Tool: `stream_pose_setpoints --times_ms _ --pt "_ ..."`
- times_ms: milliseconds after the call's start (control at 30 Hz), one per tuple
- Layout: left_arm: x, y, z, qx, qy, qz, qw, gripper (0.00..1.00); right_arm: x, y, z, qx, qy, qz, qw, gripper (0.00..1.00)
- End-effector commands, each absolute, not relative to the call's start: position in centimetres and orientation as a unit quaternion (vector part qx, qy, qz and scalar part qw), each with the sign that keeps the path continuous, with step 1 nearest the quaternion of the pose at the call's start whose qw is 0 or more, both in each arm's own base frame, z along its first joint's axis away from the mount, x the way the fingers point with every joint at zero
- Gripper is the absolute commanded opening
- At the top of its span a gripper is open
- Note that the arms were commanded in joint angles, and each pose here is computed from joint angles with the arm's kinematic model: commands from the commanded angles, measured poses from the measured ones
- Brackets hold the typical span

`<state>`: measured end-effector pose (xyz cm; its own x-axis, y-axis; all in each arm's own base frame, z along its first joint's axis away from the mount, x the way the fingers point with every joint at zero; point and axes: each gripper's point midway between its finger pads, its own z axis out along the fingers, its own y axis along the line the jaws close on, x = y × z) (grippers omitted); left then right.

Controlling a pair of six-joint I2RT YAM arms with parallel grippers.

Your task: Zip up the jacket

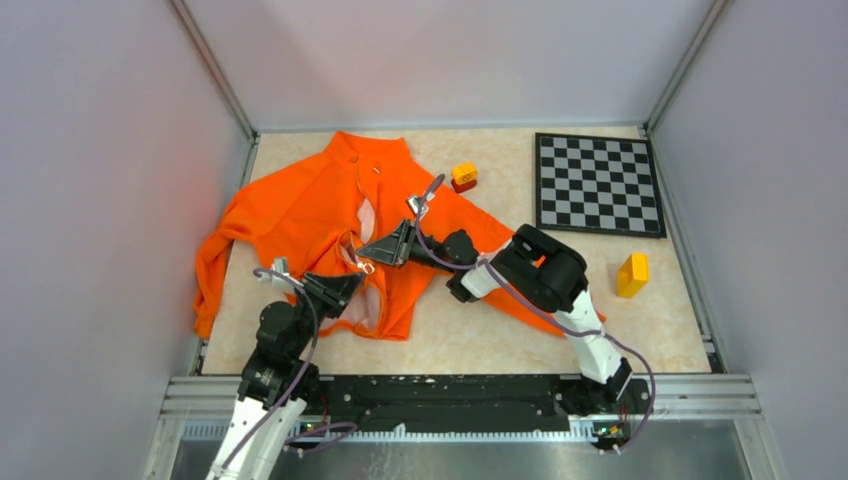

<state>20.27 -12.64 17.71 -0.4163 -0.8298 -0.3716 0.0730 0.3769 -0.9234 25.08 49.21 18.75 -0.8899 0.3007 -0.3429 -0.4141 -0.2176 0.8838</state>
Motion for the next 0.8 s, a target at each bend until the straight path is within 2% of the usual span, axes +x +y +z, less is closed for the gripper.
stream_pose_setpoints --times_ms 0,100,167,233,300,333,433,500,600,767 --pt "20.4 -13.0 19.2 -0.260 0.677 -0.498 0.476 0.21 24.1 47.6 24.8 -0.082 0.483 0.823 0.288 0.00" --pt "20.5 -13.1 19.0 -0.250 0.684 -0.491 0.478 0.13 23.9 47.7 24.8 -0.086 0.483 0.822 0.289 0.00" --pt "20.5 -13.1 18.5 -0.239 0.695 -0.480 0.479 0.00 23.7 47.7 24.9 -0.087 0.482 0.823 0.287 0.00" --pt "20.4 -13.0 17.5 -0.218 0.717 -0.454 0.483 0.00 23.5 47.8 24.6 -0.091 0.484 0.823 0.283 0.01" --pt "20.1 -12.6 15.7 -0.219 0.751 -0.415 0.464 0.00 23.7 47.7 23.4 -0.082 0.506 0.813 0.275 0.22" --pt "20.0 -12.4 14.9 -0.219 0.768 -0.397 0.453 0.00 23.9 47.6 22.7 -0.071 0.522 0.805 0.272 0.29" --pt "19.5 -12.4 13.6 -0.202 0.806 -0.365 0.419 0.00 24.1 47.4 21.0 -0.080 0.558 0.779 0.275 0.39" --pt "19.3 -12.9 13.6 -0.178 0.822 -0.360 0.404 0.00 24.2 47.5 20.0 -0.096 0.581 0.762 0.269 0.59" --pt "19.1 -13.2 13.8 -0.152 0.839 -0.350 0.387 0.00 24.7 46.7 18.8 -0.114 0.608 0.737 0.273 0.68" --pt "18.5 -13.2 14.6 -0.130 0.849 -0.342 0.382 0.00 25.3 44.1 17.6 -0.172 0.642 0.672 0.326 0.72"
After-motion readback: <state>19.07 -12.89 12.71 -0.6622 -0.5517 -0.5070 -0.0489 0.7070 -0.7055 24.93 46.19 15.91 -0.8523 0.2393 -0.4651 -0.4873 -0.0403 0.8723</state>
